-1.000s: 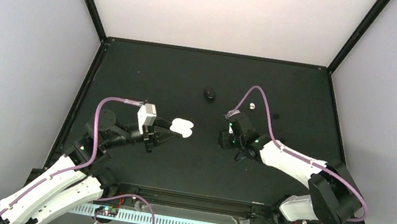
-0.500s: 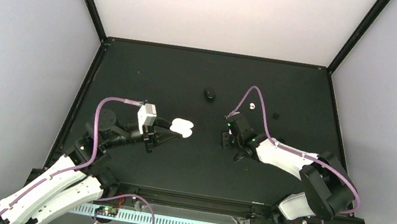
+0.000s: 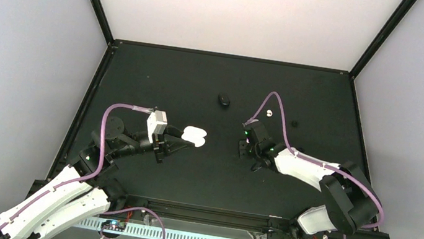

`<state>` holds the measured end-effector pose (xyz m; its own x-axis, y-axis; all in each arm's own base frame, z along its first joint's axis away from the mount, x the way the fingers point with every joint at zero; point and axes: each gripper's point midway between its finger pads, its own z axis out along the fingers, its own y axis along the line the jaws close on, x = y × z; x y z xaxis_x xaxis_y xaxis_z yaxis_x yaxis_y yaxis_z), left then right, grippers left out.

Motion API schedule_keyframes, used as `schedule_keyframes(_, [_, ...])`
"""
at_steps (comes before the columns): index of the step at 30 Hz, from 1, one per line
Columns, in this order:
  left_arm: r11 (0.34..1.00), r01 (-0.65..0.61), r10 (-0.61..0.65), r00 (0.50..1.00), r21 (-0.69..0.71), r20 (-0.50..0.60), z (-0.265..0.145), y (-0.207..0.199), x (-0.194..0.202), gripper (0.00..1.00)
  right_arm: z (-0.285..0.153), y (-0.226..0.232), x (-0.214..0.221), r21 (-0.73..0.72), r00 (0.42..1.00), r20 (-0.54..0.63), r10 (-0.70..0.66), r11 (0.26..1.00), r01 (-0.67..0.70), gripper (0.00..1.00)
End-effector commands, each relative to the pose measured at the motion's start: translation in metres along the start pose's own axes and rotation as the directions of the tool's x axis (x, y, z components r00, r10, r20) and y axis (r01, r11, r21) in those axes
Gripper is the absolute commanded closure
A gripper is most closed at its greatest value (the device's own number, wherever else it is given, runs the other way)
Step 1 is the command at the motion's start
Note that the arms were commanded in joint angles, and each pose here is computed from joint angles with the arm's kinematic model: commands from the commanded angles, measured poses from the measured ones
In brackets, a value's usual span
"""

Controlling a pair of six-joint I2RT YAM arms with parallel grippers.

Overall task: Insert the wireless bluetooth earbuds into the charging case
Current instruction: Pick up the earbud from the center of the board.

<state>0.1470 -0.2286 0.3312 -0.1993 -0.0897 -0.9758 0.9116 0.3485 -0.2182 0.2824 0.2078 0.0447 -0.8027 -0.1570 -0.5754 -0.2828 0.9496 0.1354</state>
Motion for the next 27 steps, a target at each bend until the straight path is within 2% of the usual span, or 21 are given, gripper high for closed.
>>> schedule_keyframes(1, [1.0, -0.022, 0.022, 1.0, 0.011, 0.019, -0.002, -0.005, -0.01, 0.99, 0.005, -0.01, 0.005, 0.03, 1.0, -0.005, 0.018, 0.999, -0.018, 0.58])
schedule_keyframes(20, [1.0, -0.019, 0.019, 1.0, 0.011, 0.02, -0.002, -0.005, -0.011, 0.98, -0.002, -0.023, 0.001, 0.101, 1.0, 0.022, 0.021, 0.995, -0.023, 0.76])
schedule_keyframes(27, [1.0, -0.018, 0.018, 1.0, 0.011, 0.02, -0.002, -0.005, -0.01, 0.98, -0.003, -0.027, 0.0, 0.123, 0.999, 0.023, 0.024, 0.992, -0.027, 0.8])
